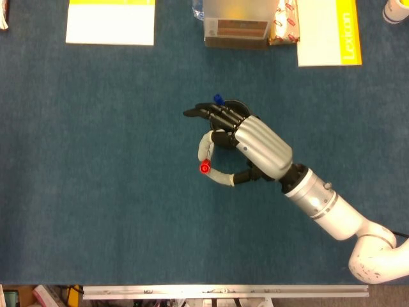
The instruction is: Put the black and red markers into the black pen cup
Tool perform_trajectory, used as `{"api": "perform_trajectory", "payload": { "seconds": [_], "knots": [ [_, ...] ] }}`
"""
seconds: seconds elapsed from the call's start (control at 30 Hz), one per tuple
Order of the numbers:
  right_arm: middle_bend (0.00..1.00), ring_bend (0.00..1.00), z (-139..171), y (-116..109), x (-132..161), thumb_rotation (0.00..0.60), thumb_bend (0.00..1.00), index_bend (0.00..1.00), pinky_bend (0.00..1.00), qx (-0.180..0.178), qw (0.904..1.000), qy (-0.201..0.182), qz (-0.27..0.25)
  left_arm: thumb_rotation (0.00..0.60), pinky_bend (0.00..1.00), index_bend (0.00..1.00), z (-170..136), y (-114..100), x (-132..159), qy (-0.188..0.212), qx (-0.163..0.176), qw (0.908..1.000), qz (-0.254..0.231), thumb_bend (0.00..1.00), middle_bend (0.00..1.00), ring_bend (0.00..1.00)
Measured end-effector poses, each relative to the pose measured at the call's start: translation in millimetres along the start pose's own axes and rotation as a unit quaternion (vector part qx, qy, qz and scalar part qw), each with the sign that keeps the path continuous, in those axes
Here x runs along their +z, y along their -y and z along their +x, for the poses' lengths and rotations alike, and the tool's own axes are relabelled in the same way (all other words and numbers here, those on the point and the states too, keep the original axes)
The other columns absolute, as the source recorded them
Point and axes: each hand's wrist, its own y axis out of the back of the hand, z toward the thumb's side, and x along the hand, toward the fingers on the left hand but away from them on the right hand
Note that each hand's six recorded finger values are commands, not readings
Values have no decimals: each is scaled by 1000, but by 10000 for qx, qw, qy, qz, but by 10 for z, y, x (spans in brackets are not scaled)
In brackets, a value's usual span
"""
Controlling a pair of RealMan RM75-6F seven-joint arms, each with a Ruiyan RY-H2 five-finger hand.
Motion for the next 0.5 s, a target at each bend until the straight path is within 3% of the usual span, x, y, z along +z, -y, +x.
{"api": "perform_trajectory", "payload": {
  "seconds": [0.5],
  "knots": [
    [162,92,25,-252,-174,600,322,653,140,-415,9986,144,309,600,27,365,2,32,-5,-31,-42,10000,20,218,11,0]
  ]
}}
